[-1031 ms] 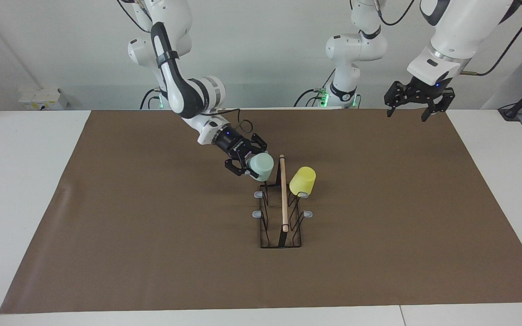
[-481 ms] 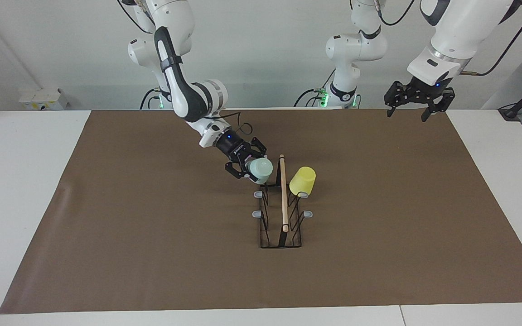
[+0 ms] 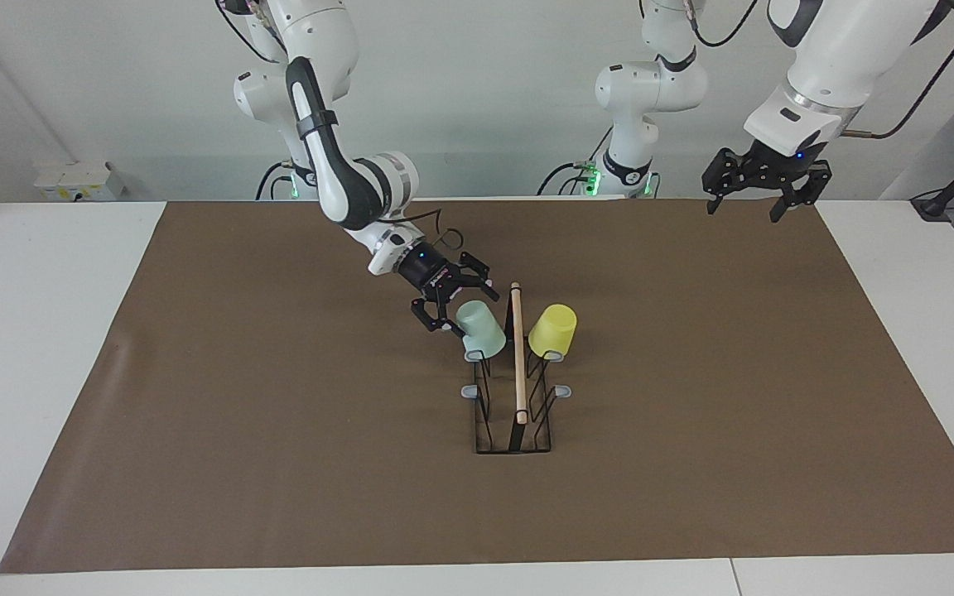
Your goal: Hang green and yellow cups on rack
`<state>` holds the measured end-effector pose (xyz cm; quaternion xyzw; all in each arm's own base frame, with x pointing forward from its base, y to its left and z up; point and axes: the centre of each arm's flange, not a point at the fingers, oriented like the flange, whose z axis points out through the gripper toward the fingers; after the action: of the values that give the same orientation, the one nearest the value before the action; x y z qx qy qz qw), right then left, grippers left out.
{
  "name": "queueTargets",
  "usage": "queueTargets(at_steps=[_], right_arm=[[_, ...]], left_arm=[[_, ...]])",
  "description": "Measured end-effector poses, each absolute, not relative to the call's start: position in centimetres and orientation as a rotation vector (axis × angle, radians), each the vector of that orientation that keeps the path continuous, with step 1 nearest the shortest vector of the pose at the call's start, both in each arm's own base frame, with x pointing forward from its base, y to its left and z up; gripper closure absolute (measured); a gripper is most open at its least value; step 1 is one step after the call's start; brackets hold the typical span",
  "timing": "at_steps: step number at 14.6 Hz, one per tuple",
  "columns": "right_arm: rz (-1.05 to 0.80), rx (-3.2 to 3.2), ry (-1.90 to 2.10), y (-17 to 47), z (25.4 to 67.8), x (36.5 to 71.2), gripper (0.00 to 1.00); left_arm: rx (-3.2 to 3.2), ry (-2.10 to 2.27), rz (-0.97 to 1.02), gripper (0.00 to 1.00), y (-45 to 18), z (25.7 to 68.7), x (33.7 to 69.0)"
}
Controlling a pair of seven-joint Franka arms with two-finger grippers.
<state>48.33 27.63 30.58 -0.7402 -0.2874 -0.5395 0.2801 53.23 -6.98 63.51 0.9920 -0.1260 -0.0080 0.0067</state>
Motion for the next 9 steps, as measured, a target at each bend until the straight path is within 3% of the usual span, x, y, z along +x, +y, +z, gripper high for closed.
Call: queueTargets(at_steps=[4,9], right_arm=[[-1.507,-1.996,-0.749,26.0,33.4,49.3,0.0],[-1.558,-2.121,-0.763,22.1,40.2,49.8,0.0]], left_arm=[[3.103,-0.394,-0.025,0.0,-7.0,63.5,53.2],[3.103,-0.394,-0.025,0.0,-7.0,63.5,53.2]])
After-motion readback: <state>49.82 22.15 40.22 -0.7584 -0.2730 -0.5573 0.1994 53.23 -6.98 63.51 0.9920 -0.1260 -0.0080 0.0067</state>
